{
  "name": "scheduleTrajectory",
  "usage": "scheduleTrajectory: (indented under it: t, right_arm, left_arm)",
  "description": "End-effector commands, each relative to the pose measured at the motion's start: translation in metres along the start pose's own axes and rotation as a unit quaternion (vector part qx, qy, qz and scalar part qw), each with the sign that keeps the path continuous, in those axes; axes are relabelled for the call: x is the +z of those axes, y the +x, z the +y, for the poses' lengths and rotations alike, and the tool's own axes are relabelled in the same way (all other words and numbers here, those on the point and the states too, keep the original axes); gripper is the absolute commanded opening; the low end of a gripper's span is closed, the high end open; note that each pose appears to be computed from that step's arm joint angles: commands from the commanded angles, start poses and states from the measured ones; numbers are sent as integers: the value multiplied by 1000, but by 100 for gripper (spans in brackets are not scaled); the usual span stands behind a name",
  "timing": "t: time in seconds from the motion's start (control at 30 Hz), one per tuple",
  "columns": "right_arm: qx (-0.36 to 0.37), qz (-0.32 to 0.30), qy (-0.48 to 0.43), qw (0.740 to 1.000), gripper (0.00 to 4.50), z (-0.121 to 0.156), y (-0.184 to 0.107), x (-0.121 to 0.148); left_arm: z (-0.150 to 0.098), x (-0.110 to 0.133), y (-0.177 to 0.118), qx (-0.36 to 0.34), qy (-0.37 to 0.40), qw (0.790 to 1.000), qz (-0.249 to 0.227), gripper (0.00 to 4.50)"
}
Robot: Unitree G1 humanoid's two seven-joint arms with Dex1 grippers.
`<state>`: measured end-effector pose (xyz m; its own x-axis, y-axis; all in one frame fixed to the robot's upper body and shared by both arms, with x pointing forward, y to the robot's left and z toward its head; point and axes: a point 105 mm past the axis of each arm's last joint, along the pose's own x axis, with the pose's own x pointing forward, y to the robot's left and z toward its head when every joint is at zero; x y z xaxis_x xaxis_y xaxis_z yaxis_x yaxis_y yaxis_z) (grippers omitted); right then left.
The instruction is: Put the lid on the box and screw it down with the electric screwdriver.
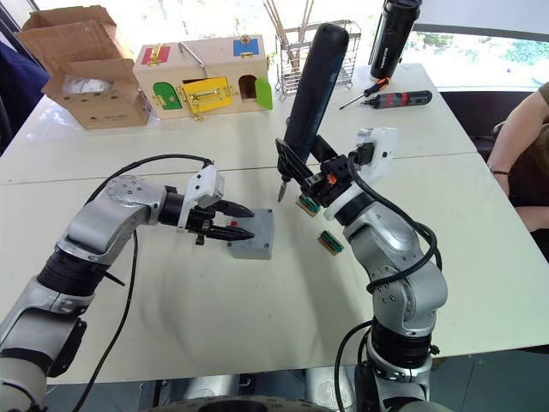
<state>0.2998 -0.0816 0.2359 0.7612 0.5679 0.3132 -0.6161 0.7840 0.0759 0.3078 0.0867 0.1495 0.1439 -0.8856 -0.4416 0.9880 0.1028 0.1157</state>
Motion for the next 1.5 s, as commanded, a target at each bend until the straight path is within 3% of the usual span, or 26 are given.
scheduleTrajectory:
  t: [0.03,0.43,1.5]
  right_arm:
    - [14,-37,-24,999,185,9,3,9]
    - [12,-40,-27,999,185,13,10,-6]
    - [12,-14,-9,1000,185,13,10,-29]
  left_arm:
    - [0,-6,1,7,19,1000,21,234]
    - [0,-22,-2,13,25,998,48,234]
    - [-1,-19,0,11,23,999,46,234]
